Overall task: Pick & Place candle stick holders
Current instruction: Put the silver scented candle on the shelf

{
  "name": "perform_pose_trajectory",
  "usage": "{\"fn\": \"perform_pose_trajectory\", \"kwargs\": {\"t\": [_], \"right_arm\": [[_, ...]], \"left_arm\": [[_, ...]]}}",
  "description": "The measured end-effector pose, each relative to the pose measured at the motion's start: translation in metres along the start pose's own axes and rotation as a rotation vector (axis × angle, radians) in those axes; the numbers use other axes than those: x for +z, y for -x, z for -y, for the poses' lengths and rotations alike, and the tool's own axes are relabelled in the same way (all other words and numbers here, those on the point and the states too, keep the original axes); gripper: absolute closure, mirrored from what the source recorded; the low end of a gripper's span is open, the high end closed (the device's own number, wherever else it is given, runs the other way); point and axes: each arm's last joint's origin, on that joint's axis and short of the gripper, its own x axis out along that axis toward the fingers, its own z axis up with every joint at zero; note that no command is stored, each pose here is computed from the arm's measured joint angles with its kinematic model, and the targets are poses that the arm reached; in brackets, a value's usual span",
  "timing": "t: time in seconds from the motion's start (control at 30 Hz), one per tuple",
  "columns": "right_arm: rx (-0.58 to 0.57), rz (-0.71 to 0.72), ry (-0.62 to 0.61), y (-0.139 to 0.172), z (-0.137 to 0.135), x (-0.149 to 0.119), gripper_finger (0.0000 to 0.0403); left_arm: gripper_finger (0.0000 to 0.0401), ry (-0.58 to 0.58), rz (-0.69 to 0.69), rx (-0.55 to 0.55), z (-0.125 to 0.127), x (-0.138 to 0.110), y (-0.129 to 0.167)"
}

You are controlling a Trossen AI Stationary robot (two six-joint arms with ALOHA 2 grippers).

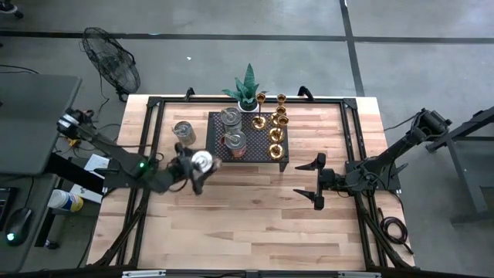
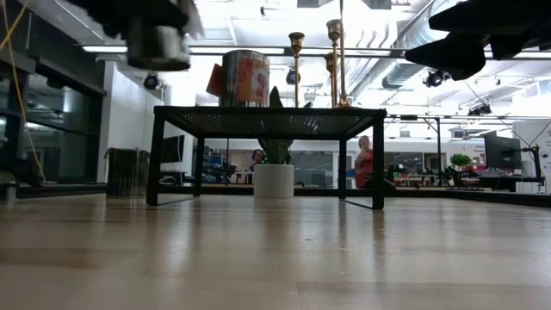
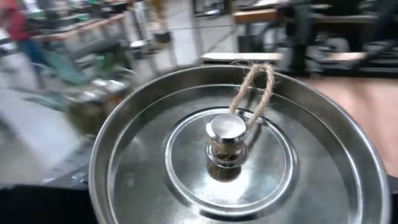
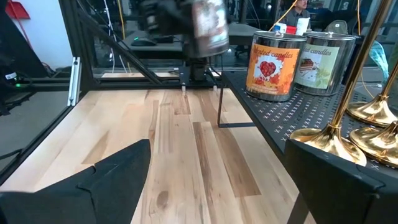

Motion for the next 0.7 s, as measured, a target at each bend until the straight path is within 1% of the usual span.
{"fn": "perform_pose_trajectory", "kwargs": {"t": [0.1,0.17,0.27,0.33,0.4,0.57,0.7], "right_arm": [[0.000,0.000,0.000,0.000,0.000,0.000,0.0041],[0.000,0.000,0.000,0.000,0.000,0.000,0.0041],[0.000,0.000,0.000,0.000,0.000,0.000,0.0041],[0.000,0.000,0.000,0.000,0.000,0.000,0.0041],[0.000,0.000,0.000,0.000,0.000,0.000,0.0041],[0.000,0.000,0.000,0.000,0.000,0.000,0.0041],[0.000,0.000,0.000,0.000,0.000,0.000,0.0041]], "left_arm": [[0.0058,0.013,-0.006,0.085,-0.010,0.014,-0.013],[0.0058,0.013,-0.016,0.148,-0.017,0.018,-0.019],[0.0058,0.076,-0.017,0.218,-0.027,0.019,-0.029],[0.0058,0.131,-0.030,0.237,-0.033,0.018,-0.035],[0.0058,0.160,-0.051,0.261,-0.039,0.015,-0.039],[0.0058,0.153,-0.099,0.324,-0.047,0.007,-0.050],[0.0058,0.175,-0.136,0.286,-0.047,0.002,-0.061]]}}
